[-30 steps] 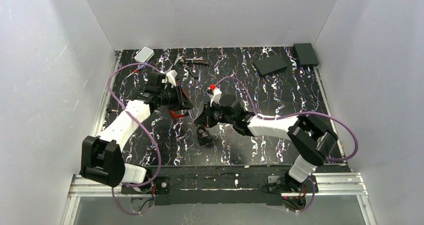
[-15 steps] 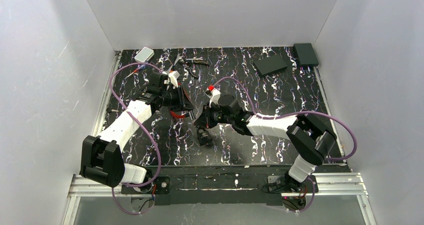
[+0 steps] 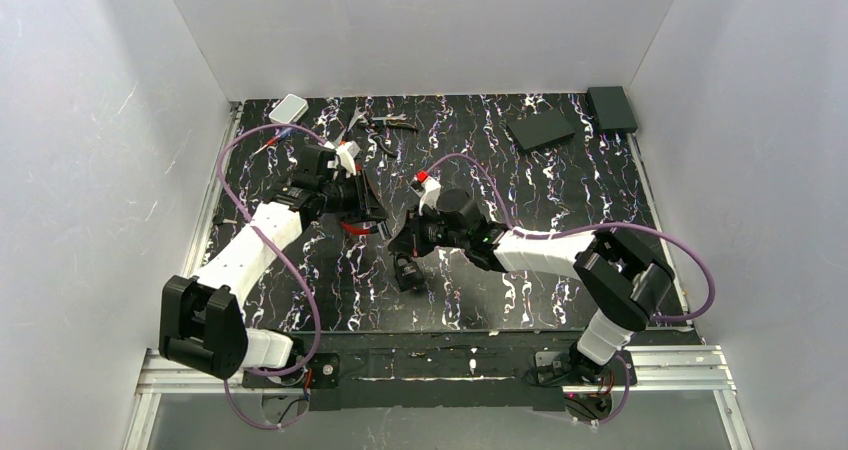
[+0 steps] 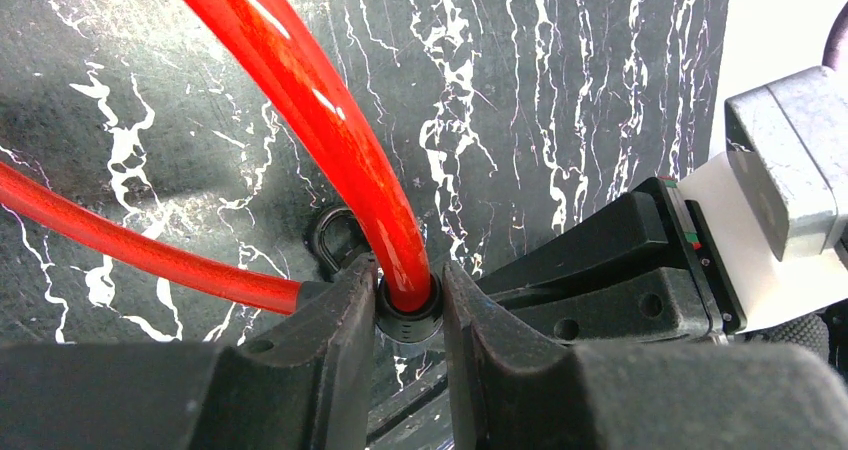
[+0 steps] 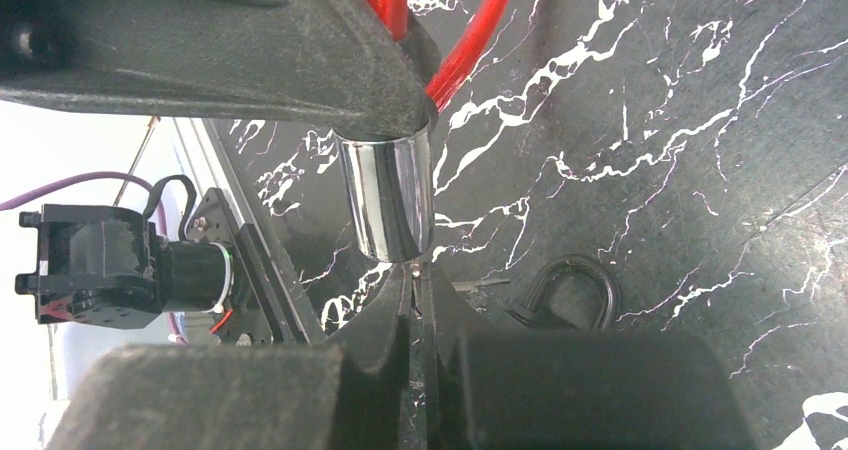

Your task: Unlock with the key

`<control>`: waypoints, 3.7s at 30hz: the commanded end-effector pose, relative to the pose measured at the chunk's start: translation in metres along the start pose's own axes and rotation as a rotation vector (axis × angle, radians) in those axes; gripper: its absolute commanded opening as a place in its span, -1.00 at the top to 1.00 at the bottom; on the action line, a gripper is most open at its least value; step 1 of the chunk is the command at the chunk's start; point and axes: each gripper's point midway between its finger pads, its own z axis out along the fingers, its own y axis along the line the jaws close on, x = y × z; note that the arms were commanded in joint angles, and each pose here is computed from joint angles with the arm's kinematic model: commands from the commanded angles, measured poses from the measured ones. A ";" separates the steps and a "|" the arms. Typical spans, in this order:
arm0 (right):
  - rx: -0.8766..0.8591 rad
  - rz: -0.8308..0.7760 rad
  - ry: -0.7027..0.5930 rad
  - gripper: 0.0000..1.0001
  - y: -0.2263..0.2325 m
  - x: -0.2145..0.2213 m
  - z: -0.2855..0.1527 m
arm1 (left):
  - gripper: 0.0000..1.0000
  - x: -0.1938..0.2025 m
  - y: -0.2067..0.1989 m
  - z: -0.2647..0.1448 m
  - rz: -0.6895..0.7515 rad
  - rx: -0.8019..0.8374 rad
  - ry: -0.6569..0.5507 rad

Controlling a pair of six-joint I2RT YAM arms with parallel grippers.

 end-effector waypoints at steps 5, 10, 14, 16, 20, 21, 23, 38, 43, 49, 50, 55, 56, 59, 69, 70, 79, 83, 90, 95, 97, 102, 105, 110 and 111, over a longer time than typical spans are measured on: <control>-0.025 -0.088 -0.229 0.97 0.017 -0.061 -0.015 | 0.24 0.032 -0.027 -0.018 0.023 0.110 0.093; -0.029 -0.088 -0.221 0.97 0.015 -0.054 -0.019 | -0.07 0.033 -0.029 -0.017 0.030 0.122 0.087; -0.016 -0.089 -0.208 0.97 0.010 -0.046 -0.019 | -0.24 0.032 -0.029 -0.018 0.035 0.127 0.081; -0.012 -0.091 -0.207 0.97 0.009 -0.044 -0.020 | -0.33 0.031 -0.030 -0.019 0.041 0.126 0.072; -0.004 -0.086 -0.207 0.97 0.006 -0.041 -0.022 | -0.49 0.026 -0.028 -0.024 0.069 0.103 0.036; -0.003 -0.086 -0.208 0.97 0.006 -0.041 -0.023 | -0.50 0.024 -0.028 -0.026 0.076 0.097 0.023; -0.004 -0.086 -0.212 0.97 0.006 -0.042 -0.023 | -0.51 0.021 -0.024 -0.029 0.091 0.066 0.001; 0.004 -0.104 -0.214 0.97 0.007 -0.043 -0.029 | -0.43 0.008 -0.005 -0.053 0.620 0.033 -0.430; 0.003 -0.102 -0.208 0.97 0.007 -0.041 -0.028 | -0.42 0.034 -0.010 -0.050 0.984 0.122 -0.400; -0.011 -0.090 -0.201 0.97 0.008 -0.040 -0.024 | -0.24 0.042 -0.008 -0.031 1.132 0.168 -0.319; -0.013 -0.091 -0.203 0.97 0.009 -0.040 -0.025 | -0.19 0.042 -0.005 -0.025 1.139 0.164 -0.301; -0.022 -0.092 -0.209 0.97 0.011 -0.041 -0.028 | -0.08 0.034 0.000 -0.008 1.194 0.157 -0.288; -0.025 -0.092 -0.210 0.97 0.012 -0.041 -0.029 | -0.08 0.031 0.001 -0.005 1.206 0.152 -0.293; -0.034 -0.092 -0.215 0.97 0.015 -0.042 -0.031 | -0.01 0.024 0.004 0.003 1.230 0.134 -0.269; -0.047 -0.094 -0.222 0.97 0.019 -0.043 -0.035 | 0.06 0.014 0.013 0.021 1.243 0.100 -0.290; -0.050 -0.093 -0.221 0.97 0.019 -0.043 -0.035 | 0.04 0.014 0.015 0.022 1.244 0.096 -0.292; -0.074 -0.083 -0.224 0.97 0.024 -0.045 -0.034 | -0.02 0.014 0.022 0.031 1.250 0.105 -0.350; -0.082 -0.078 -0.223 0.97 0.025 -0.044 -0.033 | 0.35 0.012 0.022 0.034 1.264 0.110 -0.366; -0.093 -0.065 -0.226 0.97 0.028 -0.045 -0.034 | 1.00 0.014 0.014 0.030 1.277 0.142 -0.387; -0.114 -0.044 -0.237 0.97 0.034 -0.049 -0.036 | 1.00 0.010 0.003 0.018 1.300 0.153 -0.436; -0.118 -0.031 -0.246 0.97 0.036 -0.053 -0.038 | 1.00 0.008 -0.004 0.010 1.318 0.154 -0.469; -0.131 0.001 -0.263 0.97 0.044 -0.061 -0.042 | 1.00 0.008 -0.020 -0.006 1.359 0.168 -0.537; -0.146 0.020 -0.272 0.97 0.050 -0.067 -0.044 | 1.00 0.009 -0.028 -0.013 1.380 0.182 -0.564; -0.182 0.040 -0.296 0.97 0.064 -0.079 -0.052 | 1.00 0.013 -0.042 -0.025 1.420 0.209 -0.612; -0.190 0.044 -0.300 0.97 0.066 -0.081 -0.053 | 1.00 0.013 -0.044 -0.027 1.425 0.213 -0.620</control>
